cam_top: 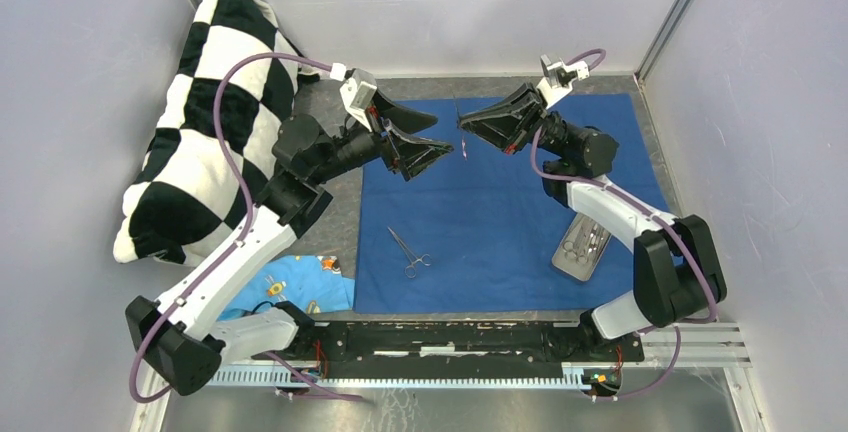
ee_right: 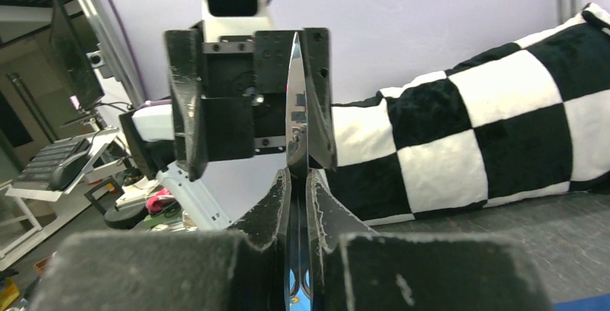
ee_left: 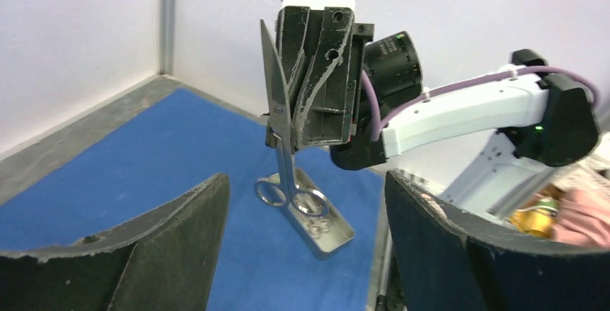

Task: Open and lay out the surgical kit
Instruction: Place the medical item in the surgical kit.

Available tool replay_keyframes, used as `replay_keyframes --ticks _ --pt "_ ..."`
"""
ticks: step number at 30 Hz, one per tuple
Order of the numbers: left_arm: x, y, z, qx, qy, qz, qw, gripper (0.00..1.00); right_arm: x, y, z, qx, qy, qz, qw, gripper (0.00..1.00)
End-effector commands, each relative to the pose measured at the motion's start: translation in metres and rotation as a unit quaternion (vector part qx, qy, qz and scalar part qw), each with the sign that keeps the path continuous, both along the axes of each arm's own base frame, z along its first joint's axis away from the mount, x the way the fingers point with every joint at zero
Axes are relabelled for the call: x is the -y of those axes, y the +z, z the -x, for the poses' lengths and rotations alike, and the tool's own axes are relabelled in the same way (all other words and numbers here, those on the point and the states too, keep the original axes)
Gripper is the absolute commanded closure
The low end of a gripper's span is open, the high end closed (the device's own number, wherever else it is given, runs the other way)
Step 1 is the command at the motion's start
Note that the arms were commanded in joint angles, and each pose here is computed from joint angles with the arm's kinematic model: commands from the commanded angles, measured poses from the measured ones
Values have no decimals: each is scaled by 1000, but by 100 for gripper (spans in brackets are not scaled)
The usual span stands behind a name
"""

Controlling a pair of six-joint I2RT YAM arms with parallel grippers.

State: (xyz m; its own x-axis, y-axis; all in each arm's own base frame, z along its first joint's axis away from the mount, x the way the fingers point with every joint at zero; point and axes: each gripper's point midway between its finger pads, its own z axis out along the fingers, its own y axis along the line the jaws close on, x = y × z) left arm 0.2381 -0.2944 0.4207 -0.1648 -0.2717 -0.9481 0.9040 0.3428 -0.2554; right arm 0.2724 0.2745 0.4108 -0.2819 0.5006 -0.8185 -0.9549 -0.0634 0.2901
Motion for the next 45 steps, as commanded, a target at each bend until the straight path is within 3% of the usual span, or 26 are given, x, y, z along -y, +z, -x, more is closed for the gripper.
replay_keyframes --ticks 1,26,40,42,45 --pt "12 12 31 2 -120 42 992 16 8 17 37 61 28 -9 998 100" --pt "25 -5 26 -31 -152 47 987 46 -5 20 53 52 79 -36 995 100" --pt "24 -2 26 -31 -150 54 987 84 -8 17 52 45 84 -36 995 100" --pt "24 -3 23 -34 -144 52 988 95 -8 16 51 41 84 -36 995 100" --pt "25 -7 14 -45 -121 46 991 98 -9 15 47 33 83 -39 995 94"
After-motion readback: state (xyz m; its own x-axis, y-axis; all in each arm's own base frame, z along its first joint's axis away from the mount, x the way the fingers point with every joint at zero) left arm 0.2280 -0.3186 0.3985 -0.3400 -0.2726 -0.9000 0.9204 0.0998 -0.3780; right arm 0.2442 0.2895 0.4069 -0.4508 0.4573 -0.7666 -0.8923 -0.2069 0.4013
